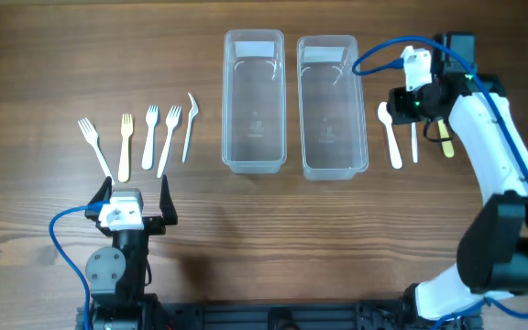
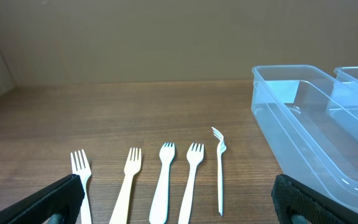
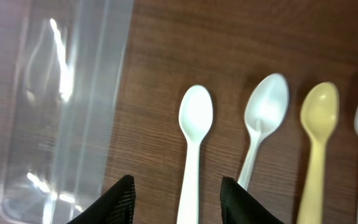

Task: Pack container
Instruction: 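Move the right gripper to the leftmost white spoon and grasp it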

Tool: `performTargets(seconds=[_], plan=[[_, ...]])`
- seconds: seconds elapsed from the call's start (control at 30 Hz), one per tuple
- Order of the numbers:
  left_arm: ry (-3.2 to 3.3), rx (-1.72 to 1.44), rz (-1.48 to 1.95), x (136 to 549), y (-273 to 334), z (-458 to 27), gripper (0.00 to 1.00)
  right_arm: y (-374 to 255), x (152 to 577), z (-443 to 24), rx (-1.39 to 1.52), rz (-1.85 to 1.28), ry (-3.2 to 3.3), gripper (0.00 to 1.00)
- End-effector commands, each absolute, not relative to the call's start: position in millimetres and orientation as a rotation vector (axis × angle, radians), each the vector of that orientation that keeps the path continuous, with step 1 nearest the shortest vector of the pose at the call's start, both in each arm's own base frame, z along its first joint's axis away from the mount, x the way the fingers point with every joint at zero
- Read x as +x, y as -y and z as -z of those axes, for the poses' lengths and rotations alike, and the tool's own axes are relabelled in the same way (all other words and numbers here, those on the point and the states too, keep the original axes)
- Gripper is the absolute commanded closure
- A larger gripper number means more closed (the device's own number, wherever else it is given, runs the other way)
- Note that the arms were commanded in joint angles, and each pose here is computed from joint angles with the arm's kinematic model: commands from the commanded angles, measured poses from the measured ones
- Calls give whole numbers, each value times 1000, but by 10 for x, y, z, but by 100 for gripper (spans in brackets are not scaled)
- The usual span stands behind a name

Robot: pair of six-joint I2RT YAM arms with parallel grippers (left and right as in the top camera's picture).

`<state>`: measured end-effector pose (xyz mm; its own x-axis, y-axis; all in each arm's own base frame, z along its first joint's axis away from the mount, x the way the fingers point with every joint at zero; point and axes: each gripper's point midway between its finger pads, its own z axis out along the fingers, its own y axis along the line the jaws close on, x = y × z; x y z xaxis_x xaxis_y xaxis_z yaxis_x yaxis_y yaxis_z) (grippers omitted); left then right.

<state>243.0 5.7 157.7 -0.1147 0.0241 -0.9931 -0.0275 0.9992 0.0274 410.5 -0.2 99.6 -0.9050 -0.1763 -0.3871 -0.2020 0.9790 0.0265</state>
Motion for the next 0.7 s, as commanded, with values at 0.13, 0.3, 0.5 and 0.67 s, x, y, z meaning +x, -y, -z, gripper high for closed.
performTargets(seconds=[0.13,0.3,0.5,0.67], plan=[[-1683,17,-46,2431,-45,-1561,0,37,4036,-406,-277,-99,-2874,57],[-1683,17,-46,2431,-45,-1561,0,36,4018,-220,-277,-109,-2913,59],[-1683,17,-46,2431,-45,-1561,0,44,3989,-78,-278,-111,-2948,60],[-1683,17,-46,2431,-45,-1561,0,76,3976,48,-274,-90,-2974,60]])
